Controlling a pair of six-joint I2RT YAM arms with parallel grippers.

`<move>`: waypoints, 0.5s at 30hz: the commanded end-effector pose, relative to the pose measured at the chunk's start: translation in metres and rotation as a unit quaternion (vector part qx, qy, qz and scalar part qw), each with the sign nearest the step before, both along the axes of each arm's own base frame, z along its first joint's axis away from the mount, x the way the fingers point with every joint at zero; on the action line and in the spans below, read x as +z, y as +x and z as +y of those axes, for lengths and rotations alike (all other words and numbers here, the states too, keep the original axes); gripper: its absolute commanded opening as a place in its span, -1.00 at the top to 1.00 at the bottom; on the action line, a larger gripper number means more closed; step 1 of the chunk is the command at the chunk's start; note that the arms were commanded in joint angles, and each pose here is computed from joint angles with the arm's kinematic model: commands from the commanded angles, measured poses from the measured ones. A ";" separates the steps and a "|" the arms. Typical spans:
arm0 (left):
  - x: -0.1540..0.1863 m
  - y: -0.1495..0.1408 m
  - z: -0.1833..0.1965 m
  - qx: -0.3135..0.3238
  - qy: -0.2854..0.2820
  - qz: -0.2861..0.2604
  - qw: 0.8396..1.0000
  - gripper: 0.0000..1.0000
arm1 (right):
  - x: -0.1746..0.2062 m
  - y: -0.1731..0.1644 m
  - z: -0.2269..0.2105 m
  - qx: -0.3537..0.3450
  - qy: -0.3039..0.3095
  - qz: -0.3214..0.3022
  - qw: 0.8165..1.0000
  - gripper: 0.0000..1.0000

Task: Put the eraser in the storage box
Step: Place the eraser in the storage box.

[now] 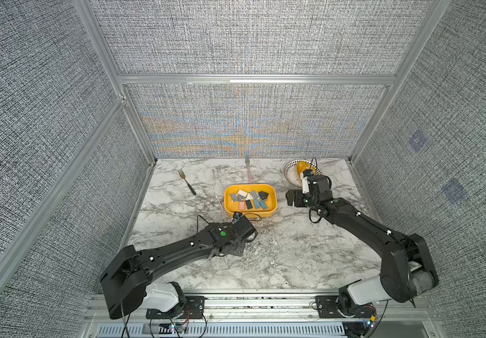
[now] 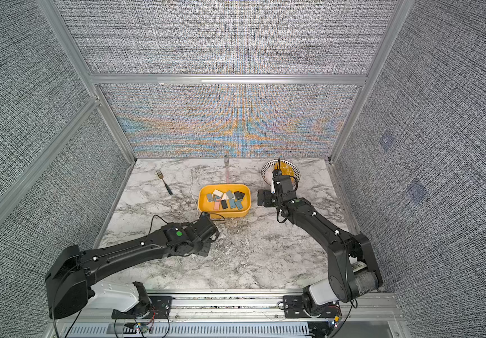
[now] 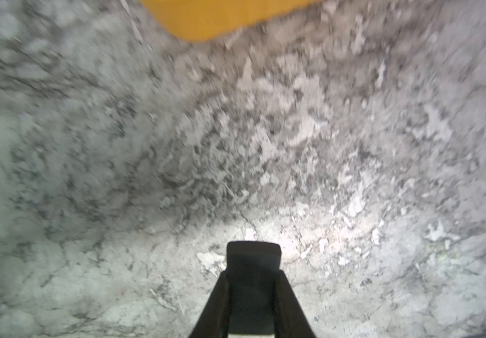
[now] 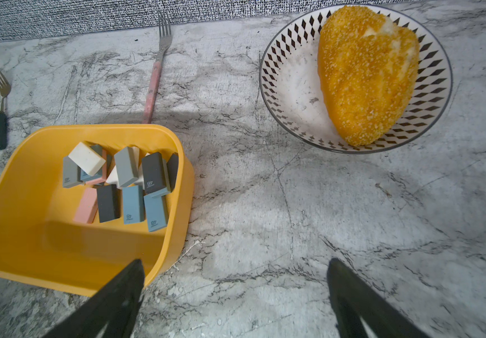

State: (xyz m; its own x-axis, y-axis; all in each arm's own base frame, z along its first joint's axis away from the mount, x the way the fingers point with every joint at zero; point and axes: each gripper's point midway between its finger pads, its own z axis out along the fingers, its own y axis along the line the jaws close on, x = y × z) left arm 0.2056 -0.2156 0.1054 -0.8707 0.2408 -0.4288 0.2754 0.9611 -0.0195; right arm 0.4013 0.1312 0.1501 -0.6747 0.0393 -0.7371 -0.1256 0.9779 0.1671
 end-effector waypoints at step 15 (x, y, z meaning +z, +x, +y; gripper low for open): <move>0.067 0.165 -0.012 0.013 -0.044 -0.082 0.996 0.60 | -0.002 0.003 -0.001 0.001 -0.002 0.002 1.000 -0.96</move>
